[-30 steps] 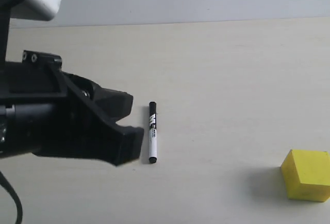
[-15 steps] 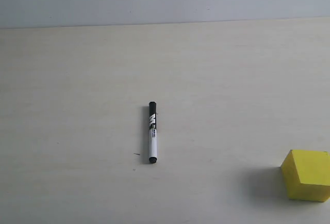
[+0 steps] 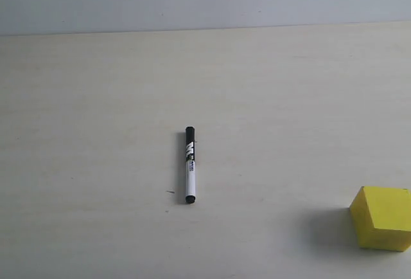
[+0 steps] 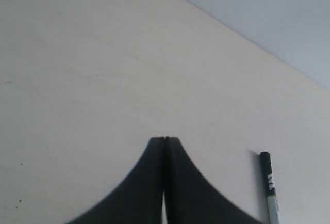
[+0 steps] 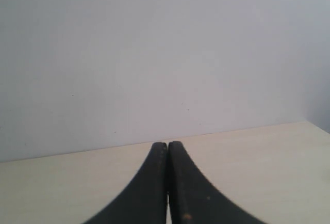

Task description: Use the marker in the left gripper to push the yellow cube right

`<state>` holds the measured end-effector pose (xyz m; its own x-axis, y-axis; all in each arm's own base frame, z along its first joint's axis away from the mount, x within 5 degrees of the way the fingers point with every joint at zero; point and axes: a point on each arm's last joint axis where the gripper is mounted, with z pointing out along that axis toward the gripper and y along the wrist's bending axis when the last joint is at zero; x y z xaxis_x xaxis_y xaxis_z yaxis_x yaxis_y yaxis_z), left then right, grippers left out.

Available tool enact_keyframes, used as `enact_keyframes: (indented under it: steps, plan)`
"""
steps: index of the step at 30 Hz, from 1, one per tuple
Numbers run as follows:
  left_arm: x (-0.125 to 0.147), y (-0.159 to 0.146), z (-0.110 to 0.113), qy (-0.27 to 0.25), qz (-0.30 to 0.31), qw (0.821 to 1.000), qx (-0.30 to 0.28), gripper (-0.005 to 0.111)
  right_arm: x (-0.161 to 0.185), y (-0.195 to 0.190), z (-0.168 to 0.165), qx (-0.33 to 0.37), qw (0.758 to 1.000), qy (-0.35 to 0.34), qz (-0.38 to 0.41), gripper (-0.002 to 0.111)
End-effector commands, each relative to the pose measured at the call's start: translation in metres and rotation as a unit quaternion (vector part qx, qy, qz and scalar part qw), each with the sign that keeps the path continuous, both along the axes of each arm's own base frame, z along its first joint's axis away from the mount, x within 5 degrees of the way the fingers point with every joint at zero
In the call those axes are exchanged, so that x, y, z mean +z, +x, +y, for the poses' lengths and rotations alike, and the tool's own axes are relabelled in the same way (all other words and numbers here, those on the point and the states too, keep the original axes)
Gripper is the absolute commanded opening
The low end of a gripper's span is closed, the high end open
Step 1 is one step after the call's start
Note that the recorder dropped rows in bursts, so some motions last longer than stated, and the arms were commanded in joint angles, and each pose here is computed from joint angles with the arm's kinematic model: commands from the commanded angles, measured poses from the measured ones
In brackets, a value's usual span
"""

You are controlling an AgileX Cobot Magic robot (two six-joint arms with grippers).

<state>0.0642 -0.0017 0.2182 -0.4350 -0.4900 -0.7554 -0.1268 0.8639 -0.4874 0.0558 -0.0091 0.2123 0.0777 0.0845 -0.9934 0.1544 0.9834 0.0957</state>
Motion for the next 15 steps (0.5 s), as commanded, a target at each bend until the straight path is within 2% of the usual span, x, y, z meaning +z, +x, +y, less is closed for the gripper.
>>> enact_keyframes:
  steps: [1, 7, 12, 15]
  plan:
    - [-0.004, -0.007, 0.006, -0.014, -0.042, 0.999, 0.023, 0.0, -0.001, 0.0, 0.0, -0.003, 1.0, 0.0, -0.002, 0.0]
    - [-0.014, -0.016, 0.014, -0.023, -0.075, 0.995, 0.064, 0.0, -0.001, 0.0, 0.0, -0.003, 1.0, 0.0, -0.002, 0.0]
    - [-0.03, -0.014, 0.017, -0.015, -0.06, 0.992, 0.107, 0.0, -0.001, 0.0, 0.0, -0.003, 1.0, 0.0, -0.002, 0.0]
    - [-0.035, -0.013, 0.016, -0.018, -0.067, 0.991, 0.114, 0.0, -0.001, 0.0, 0.0, -0.003, 1.0, 0.0, -0.002, 0.0]
